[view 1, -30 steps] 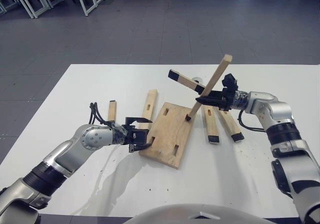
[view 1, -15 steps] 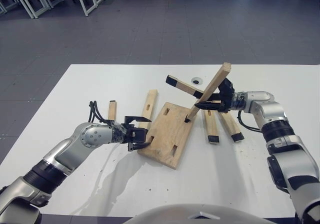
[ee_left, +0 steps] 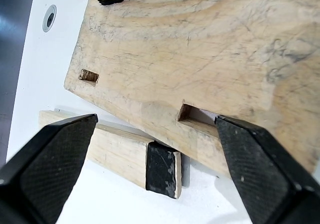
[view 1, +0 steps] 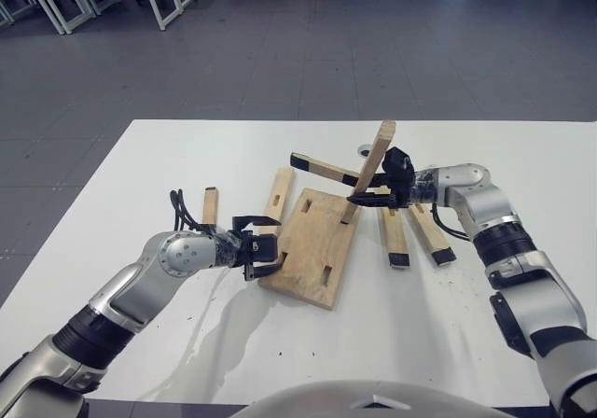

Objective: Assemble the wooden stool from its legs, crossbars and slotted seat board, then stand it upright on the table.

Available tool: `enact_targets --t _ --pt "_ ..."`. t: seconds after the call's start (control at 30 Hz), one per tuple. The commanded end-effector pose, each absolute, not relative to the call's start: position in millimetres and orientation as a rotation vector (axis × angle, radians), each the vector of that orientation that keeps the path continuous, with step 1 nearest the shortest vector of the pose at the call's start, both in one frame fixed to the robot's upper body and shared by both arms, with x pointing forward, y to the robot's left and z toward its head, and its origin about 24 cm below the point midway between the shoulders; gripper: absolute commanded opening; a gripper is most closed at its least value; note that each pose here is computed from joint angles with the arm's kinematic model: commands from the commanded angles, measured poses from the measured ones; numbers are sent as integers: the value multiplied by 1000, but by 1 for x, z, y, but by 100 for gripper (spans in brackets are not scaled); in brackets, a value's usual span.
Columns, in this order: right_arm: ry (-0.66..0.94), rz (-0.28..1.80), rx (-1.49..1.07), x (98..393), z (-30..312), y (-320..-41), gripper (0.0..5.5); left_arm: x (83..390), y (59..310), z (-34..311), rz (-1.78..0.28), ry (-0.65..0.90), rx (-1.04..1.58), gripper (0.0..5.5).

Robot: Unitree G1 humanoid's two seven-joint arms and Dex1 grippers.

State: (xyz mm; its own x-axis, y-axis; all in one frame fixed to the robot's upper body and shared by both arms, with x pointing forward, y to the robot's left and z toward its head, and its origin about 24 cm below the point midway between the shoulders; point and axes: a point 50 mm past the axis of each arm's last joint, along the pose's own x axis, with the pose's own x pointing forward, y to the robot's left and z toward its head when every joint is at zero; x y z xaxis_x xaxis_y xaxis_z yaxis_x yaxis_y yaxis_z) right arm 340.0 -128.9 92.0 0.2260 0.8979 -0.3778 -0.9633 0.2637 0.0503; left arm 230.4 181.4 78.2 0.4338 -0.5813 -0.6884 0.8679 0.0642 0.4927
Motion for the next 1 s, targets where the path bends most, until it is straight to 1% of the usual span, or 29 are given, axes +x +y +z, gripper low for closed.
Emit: enact_targets --t 0.03,0.17,0.27,0.33,0.43,0.5,0.67,0.77,0.87,0.93,1.0 --pt "1016 1139 -349 296 -14 -160 203 204 171 48 -1218 494 904 439" --pt "1080 1133 -311 290 -25 -168 203 207 163 49 -1204 478 873 439" --pt "1168 1156 -228 274 -37 -182 203 206 158 49 -1201 472 859 439" --pt "1203 1183 -186 269 -39 -185 203 205 156 48 -1203 471 856 439" --pt "1229 1237 -47 268 -33 -182 203 205 155 48 -1201 469 850 439" --pt "1201 1249 51 273 -24 -178 203 205 155 48 -1199 468 847 439" --pt "1101 1246 161 291 0 -177 203 204 151 46 -1195 461 835 439" --pt "1028 1246 112 301 11 -176 203 204 150 45 -1191 458 829 439" --pt "877 1251 23 309 22 -167 203 204 149 44 -1184 456 827 439" --pt "802 1262 -33 306 24 -163 203 204 147 43 -1179 454 821 439" --pt "786 1289 -90 294 20 -159 203 203 144 42 -1176 454 815 439"
